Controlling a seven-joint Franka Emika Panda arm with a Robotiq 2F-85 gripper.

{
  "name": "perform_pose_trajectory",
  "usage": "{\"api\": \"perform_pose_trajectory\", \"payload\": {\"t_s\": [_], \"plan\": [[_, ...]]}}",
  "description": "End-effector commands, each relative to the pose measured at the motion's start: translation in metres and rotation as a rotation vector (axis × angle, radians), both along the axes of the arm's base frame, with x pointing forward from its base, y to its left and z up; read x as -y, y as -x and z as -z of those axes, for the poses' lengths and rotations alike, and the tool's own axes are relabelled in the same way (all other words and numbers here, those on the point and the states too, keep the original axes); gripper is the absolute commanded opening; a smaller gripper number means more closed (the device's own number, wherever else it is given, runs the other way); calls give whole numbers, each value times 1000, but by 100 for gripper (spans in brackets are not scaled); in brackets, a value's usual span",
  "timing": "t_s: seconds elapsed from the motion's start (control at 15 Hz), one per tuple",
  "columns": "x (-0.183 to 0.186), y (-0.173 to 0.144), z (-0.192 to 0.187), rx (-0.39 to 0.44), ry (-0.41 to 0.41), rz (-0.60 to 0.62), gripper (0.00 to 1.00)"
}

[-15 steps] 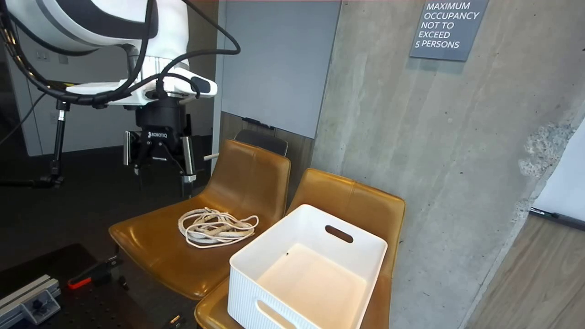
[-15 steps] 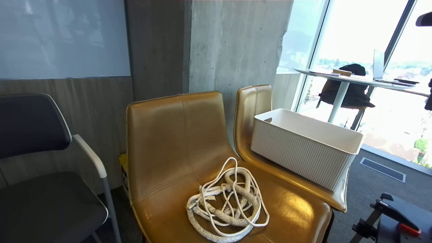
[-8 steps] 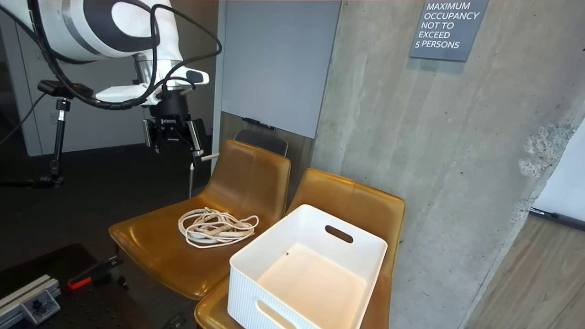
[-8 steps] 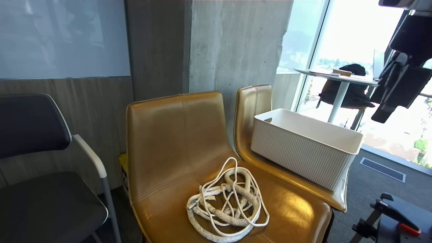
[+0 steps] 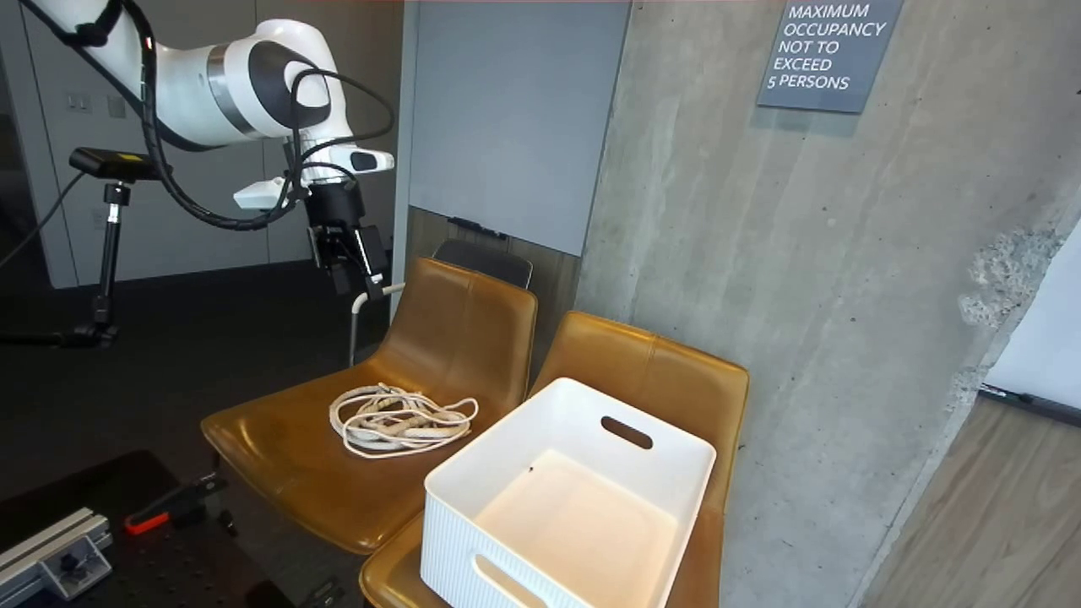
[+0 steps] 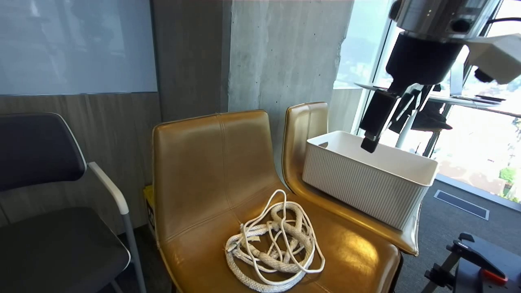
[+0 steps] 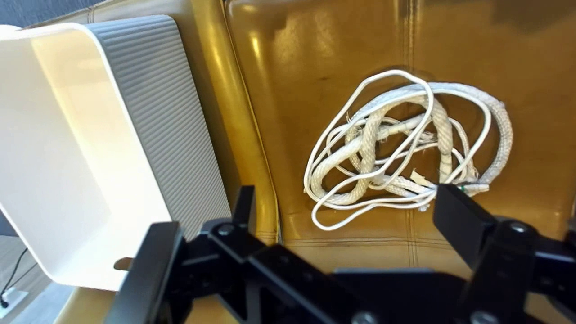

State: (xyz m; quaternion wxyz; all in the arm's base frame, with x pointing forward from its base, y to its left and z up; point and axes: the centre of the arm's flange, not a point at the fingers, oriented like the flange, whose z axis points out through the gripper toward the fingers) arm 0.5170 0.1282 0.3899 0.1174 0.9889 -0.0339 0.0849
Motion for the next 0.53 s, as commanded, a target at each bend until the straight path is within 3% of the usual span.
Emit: {"api": "perform_pose_trajectory", "payload": {"t_s": [0.0, 0.47], "plan": [[-20, -45, 16, 39, 21, 107, 100], [-24, -96, 94, 92, 17, 155, 100]]}}
